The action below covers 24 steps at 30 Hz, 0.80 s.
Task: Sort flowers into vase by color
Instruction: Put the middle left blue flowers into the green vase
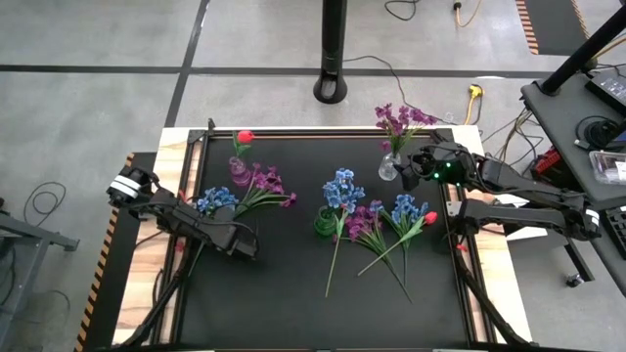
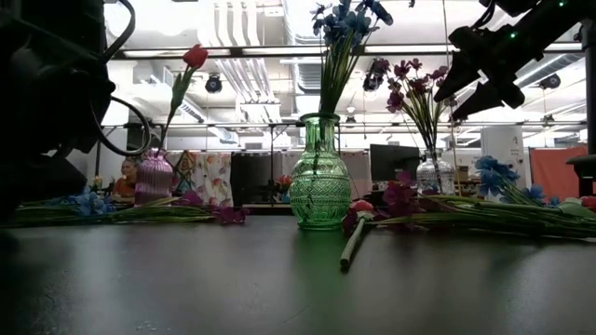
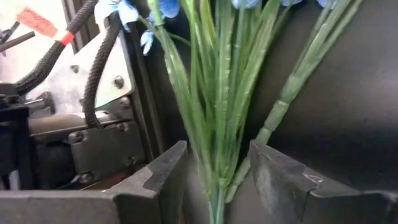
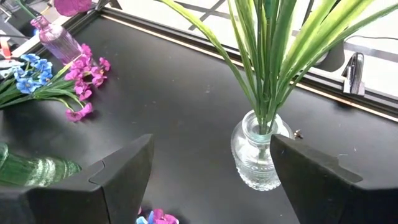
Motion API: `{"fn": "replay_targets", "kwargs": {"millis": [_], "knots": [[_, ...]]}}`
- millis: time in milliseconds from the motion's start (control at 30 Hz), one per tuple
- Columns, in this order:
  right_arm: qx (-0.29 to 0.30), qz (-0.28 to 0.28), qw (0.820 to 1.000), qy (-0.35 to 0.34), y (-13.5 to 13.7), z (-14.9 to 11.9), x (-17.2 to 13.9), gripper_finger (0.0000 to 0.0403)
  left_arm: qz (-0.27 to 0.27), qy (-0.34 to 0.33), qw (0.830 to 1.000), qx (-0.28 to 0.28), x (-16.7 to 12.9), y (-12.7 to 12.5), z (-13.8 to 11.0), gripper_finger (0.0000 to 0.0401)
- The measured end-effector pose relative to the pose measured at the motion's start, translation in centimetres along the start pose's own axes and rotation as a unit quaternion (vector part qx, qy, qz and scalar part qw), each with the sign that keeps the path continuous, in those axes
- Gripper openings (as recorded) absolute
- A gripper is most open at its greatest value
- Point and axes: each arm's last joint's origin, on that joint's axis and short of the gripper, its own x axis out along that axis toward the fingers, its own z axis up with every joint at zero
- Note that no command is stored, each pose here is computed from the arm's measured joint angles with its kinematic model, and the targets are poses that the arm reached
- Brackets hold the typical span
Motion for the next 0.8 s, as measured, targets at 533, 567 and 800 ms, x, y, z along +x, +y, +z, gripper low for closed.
{"fn": "replay_targets", "kwargs": {"millis": [533,567,800], "knots": [[-0.002,0.011,1.000,0.006,0.1,-0.1,0.0,0.0311,-0.022,0.001,1.000,-0.008,0.7,-1.1,-0.2,0.0151],[-0.002,0.012,1.000,0.006,0.1,-0.1,0.0,0.0311,-0.025,0.001,1.000,-0.004,0.5,-1.2,-0.2,0.0147],[-0.001,0.014,1.000,0.007,0.1,-0.1,0.0,0.0315,-0.125,0.023,0.990,0.061,-3.0,-3.3,-0.2,0.0119]]}}
